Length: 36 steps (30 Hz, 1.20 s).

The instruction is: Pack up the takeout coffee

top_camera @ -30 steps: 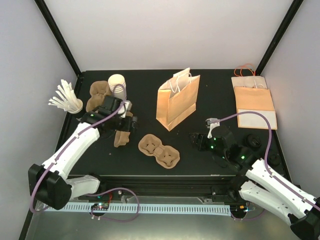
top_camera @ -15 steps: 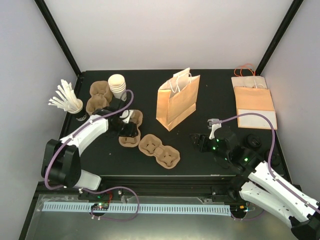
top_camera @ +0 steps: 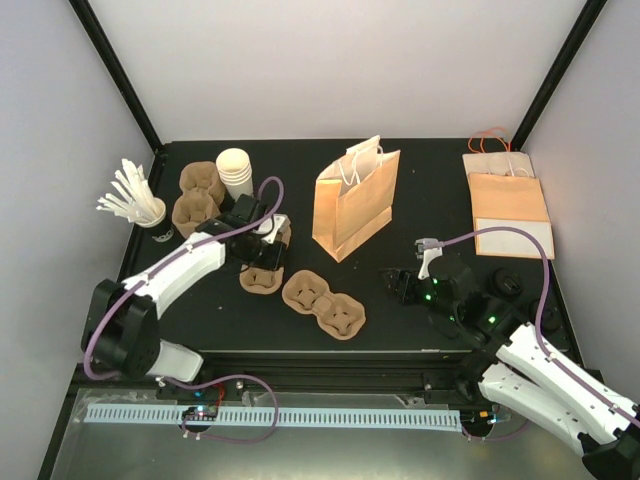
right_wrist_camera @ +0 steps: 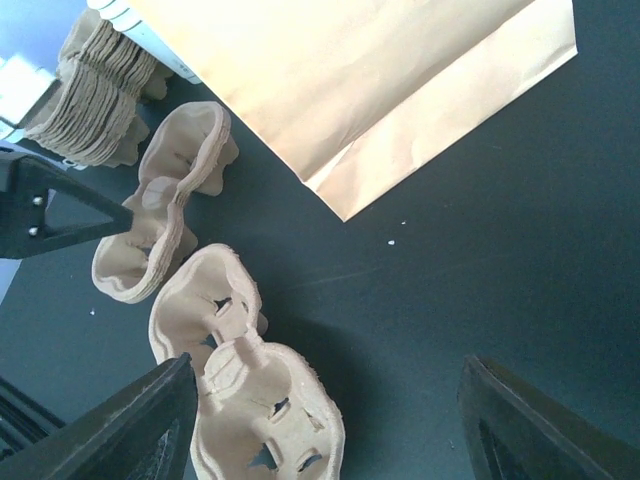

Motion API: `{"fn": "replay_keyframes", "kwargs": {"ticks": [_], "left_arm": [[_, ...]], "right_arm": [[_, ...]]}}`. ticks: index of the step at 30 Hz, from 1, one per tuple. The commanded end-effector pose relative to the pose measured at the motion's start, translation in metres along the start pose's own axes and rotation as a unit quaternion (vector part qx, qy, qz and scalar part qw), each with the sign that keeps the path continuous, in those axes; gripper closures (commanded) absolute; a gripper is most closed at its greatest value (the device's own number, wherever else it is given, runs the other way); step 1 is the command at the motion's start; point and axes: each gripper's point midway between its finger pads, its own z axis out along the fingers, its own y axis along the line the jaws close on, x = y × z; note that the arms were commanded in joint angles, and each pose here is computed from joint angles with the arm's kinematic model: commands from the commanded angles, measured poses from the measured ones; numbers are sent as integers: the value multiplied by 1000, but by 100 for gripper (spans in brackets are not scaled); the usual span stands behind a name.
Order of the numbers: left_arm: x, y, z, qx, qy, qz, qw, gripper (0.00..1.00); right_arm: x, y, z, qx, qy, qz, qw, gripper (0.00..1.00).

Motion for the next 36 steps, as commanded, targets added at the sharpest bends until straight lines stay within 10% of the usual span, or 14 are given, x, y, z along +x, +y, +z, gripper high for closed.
{"fn": "replay_keyframes", "kwargs": {"ticks": [1,26,36], "left_arm": [[-17,-20,21,41,6,12,999,98],[-32,117,56,-150,-17,-146,978,99],[-30,98,25,-143,-48,-100,984,96]], "right_arm": [[0,2,0,-8,0,4,1000,26],[0,3,-5,-9,2,3,1000,27],[10,2,5,-8,26,1,1000,26]]}}
